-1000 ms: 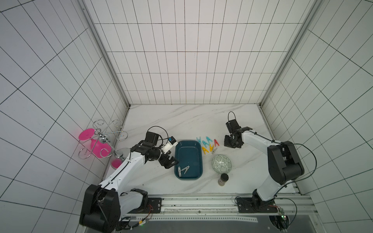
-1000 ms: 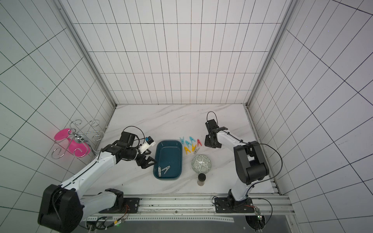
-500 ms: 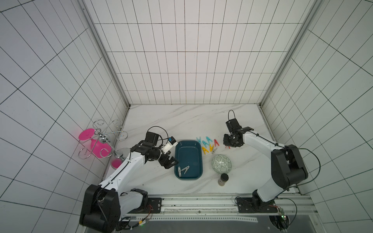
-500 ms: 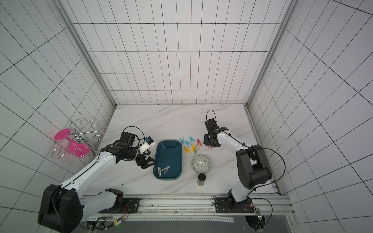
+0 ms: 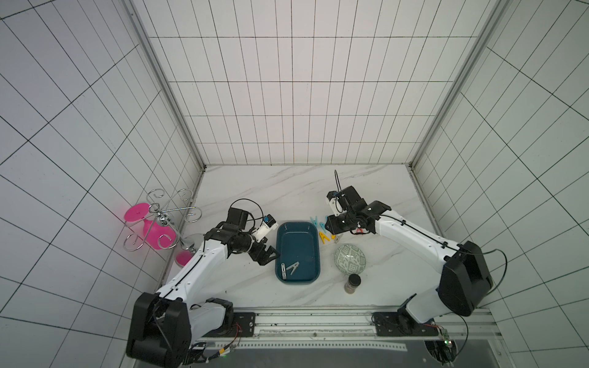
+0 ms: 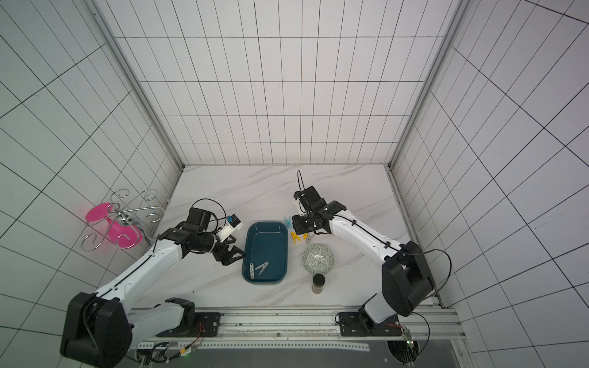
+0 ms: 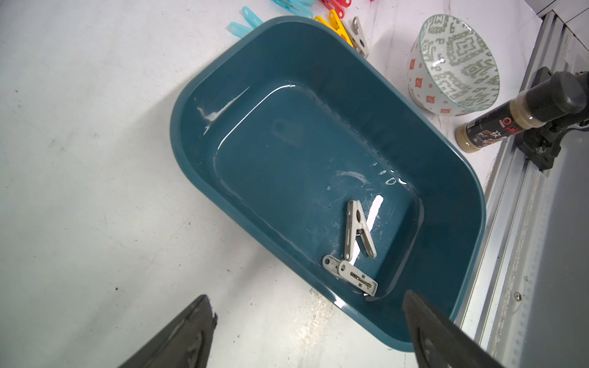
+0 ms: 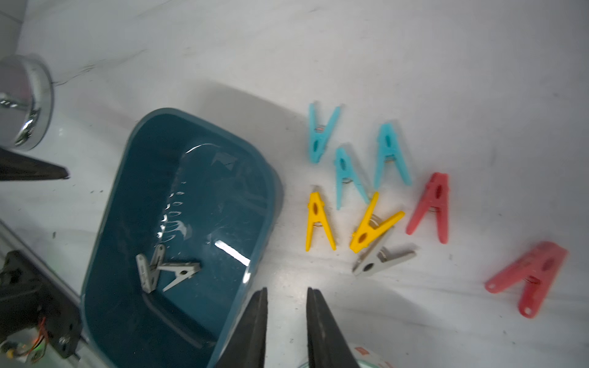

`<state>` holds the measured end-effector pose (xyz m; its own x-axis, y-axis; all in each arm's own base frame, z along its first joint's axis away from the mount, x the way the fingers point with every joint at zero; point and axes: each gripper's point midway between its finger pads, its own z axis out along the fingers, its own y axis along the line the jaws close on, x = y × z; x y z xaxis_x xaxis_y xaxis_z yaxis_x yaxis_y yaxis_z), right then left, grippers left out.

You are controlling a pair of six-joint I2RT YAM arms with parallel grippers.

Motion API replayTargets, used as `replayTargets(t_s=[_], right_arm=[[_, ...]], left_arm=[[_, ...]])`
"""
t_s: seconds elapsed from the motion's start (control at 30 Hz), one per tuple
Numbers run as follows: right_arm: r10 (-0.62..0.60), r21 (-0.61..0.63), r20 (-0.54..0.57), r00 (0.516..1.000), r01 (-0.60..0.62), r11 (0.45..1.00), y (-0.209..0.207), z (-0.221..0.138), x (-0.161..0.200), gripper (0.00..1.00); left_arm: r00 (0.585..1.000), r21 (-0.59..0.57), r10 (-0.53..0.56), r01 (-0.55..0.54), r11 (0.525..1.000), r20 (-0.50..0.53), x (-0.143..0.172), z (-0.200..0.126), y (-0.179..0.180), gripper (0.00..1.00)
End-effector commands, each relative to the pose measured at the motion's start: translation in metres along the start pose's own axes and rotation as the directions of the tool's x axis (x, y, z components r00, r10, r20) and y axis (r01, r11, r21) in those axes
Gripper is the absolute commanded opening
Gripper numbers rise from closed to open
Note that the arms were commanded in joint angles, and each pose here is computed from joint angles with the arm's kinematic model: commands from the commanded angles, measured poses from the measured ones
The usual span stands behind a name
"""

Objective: Take the clothespins out of the storage box
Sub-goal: Place the clothespin at the center of the board, then pick up the clothespin from the storage box.

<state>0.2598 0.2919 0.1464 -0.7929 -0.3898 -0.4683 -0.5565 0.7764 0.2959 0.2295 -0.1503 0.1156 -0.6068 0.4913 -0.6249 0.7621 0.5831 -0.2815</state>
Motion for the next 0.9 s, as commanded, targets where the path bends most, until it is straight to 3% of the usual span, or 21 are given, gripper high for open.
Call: replayTargets(t_s=[0.0, 0.3, 0.87], right_arm=[[-0.1, -0.137, -0.062, 0.993, 0.091, 0.986, 0.043, 0.004, 0.008, 0.26], [-0.215, -0.329, -0.179, 0.96, 0.148, 0.933, 0.111, 0.041, 0.034, 0.27], [-0.189, -0.427, -0.331, 0.924, 0.032, 0.904, 0.146, 0.115, 0.065, 0.29]], left_arm=[[1.0, -0.008, 0.007, -0.006, 1.0, 0.03, -0.004, -0.005, 0.002, 0.94], [0.999, -0.016, -0.006, 0.006, 1.0, 0.037, -0.004, -0.008, 0.005, 0.94], [0.999, -0.016, -0.009, 0.01, 1.0, 0.04, -0.003, -0.008, 0.006, 0.94]])
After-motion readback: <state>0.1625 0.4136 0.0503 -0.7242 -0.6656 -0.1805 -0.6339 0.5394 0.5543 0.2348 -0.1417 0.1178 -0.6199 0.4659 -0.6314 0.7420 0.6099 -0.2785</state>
